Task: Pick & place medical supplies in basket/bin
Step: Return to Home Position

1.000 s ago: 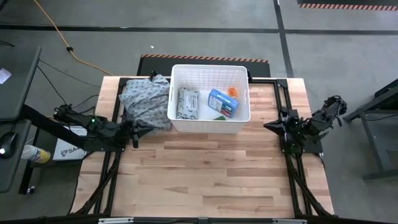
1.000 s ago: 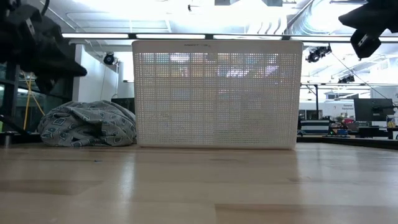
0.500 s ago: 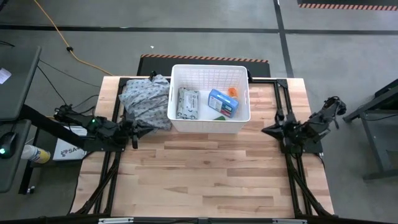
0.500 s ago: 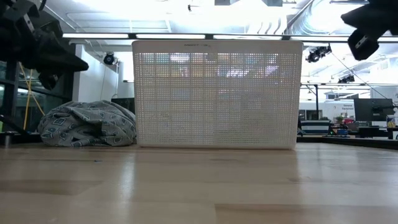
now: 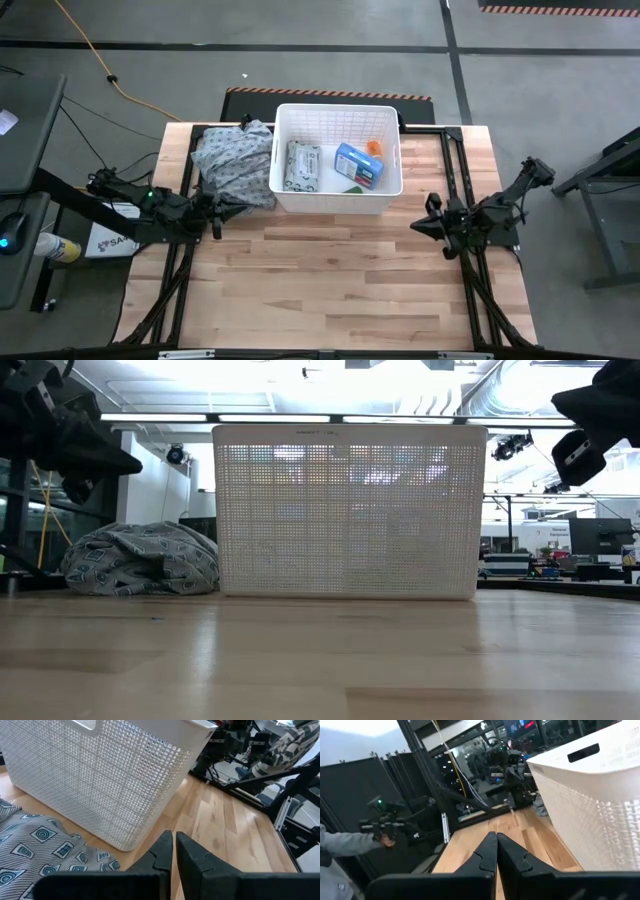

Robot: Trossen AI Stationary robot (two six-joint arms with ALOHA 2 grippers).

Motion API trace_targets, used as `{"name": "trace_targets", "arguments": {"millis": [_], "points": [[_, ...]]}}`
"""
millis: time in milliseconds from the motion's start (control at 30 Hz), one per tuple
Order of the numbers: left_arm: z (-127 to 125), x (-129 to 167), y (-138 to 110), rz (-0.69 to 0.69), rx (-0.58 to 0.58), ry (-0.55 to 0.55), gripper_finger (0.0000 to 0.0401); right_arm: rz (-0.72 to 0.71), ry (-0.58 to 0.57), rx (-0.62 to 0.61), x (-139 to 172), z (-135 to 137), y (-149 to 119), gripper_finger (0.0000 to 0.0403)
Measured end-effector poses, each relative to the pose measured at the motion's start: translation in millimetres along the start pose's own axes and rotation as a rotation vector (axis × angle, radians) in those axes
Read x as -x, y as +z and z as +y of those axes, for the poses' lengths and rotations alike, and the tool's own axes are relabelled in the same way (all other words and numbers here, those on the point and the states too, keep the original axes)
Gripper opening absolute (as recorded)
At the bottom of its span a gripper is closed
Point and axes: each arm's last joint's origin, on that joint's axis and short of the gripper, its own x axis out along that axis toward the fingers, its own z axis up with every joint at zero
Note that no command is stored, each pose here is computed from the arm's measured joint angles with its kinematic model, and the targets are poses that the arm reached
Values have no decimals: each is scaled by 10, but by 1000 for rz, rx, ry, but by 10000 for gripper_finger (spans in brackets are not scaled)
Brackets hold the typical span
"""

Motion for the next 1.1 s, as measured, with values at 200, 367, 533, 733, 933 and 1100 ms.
{"name": "trace_targets", "arguments": {"millis": [200,367,533,733,933,1100], "points": [[-4,0,-2,8,-4,-12,60,18,16,6,0,1,-14,0],[-8,1,-4,16,-25,-27,60,44,16,41,1,-7,-42,0],[1,0,2,-3,-69,5,60,51,18,77,-1,-8,-50,0],[30,2,6,-39,-112,92,60,56,25,113,-1,-7,-54,0],[8,2,21,-39,-92,48,60,56,22,128,-1,-9,-56,0],[-61,5,34,11,-93,-135,60,56,20,129,-1,-10,-57,0]]}}
